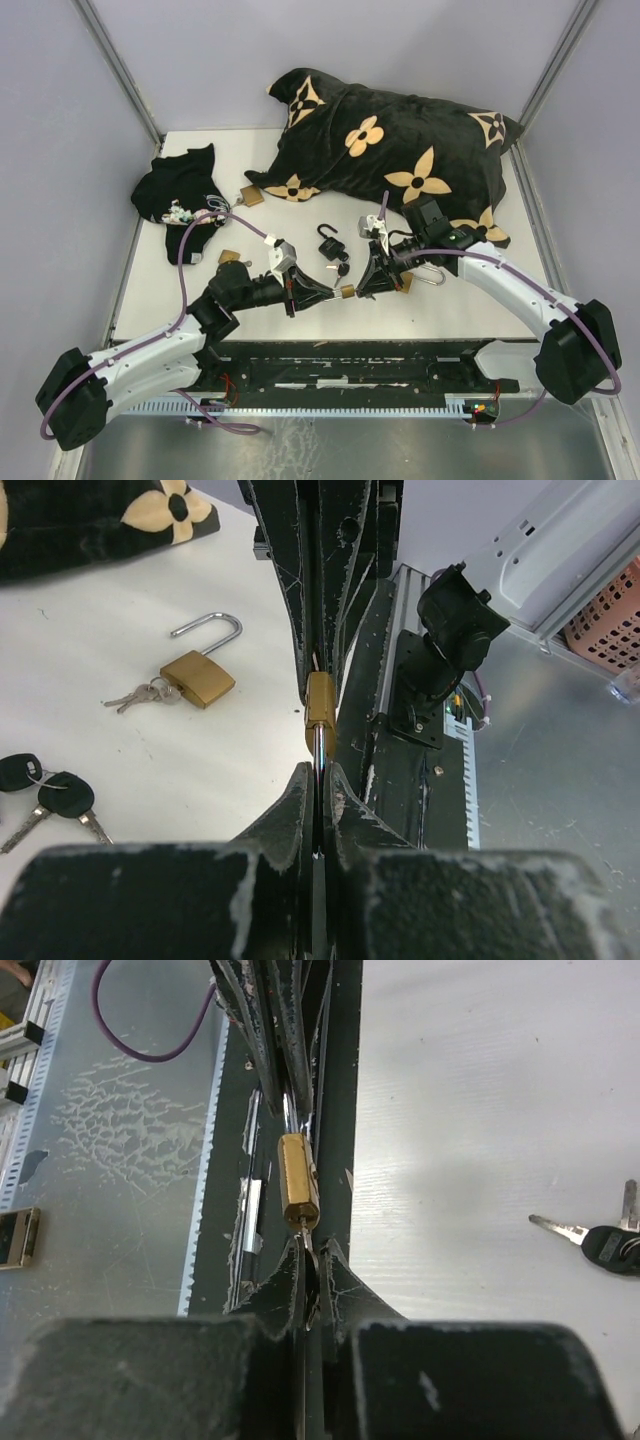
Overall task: Lock with the key
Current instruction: Remove the key from the lock, then place the key at the center of the board, then place the lock at the center of the board.
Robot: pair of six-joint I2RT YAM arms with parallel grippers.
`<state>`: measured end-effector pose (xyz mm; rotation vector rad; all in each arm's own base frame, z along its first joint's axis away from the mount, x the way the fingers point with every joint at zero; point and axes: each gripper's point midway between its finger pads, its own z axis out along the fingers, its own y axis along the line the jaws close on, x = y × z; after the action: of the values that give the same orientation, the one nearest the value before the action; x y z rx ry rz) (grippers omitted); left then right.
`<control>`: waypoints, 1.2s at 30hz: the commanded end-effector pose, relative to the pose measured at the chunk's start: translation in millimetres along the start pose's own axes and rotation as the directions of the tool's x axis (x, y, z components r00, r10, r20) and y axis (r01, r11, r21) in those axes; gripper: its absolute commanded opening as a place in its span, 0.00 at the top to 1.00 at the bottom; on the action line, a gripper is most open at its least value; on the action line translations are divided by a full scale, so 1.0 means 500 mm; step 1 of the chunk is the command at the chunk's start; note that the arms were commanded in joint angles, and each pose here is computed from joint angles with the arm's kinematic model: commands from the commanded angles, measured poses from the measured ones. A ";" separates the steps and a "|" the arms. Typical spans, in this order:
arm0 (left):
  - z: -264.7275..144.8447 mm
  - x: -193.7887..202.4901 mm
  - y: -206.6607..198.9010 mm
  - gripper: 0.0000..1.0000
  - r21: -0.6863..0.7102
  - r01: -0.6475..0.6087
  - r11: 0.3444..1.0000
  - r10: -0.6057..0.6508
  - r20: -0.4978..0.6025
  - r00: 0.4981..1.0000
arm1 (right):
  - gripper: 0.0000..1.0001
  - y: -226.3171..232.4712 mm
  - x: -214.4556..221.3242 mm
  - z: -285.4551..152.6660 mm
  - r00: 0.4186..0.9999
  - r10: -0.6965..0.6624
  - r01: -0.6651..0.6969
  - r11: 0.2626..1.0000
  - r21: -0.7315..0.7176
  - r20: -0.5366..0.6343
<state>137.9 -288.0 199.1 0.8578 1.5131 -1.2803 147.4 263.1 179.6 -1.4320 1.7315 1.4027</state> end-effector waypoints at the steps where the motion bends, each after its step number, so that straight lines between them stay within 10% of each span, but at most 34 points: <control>1: 0.008 -0.062 -0.007 0.97 0.007 -0.070 0.997 0.070 0.076 0.995 | 0.98 0.006 -0.043 -0.019 0.993 -0.120 0.119 0.992 0.034 0.004; 7: -0.002 -0.050 0.018 0.97 -0.062 -0.035 0.997 0.038 0.048 0.998 | 0.98 0.004 -0.056 -0.055 0.966 -0.256 0.260 0.953 0.155 -0.044; 14: -0.015 -0.053 0.027 0.97 -0.101 -0.085 0.991 0.087 0.018 0.996 | 0.98 0.051 -0.082 -0.063 0.998 -0.046 0.049 0.996 -0.070 0.044; 18: -0.033 -0.049 0.061 0.97 -0.218 -0.048 0.975 0.057 0.032 0.998 | 0.98 -0.050 -0.062 -0.067 1.000 0.025 -0.024 0.988 0.155 -0.004; 25: -0.147 0.028 0.218 0.97 -0.652 0.270 0.708 -0.201 0.181 0.963 | 0.98 -0.136 -0.032 -0.043 0.982 0.168 -0.187 0.940 0.284 0.088; 36: -0.213 0.096 0.324 0.96 -0.619 0.616 0.488 -0.447 0.429 0.785 | 0.95 -0.260 -0.046 0.136 0.927 0.375 -0.354 0.870 0.344 0.007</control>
<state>233.7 -151.4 85.7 -0.1904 2.0608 -0.7846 216.5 300.9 106.3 -1.0910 2.2876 1.2301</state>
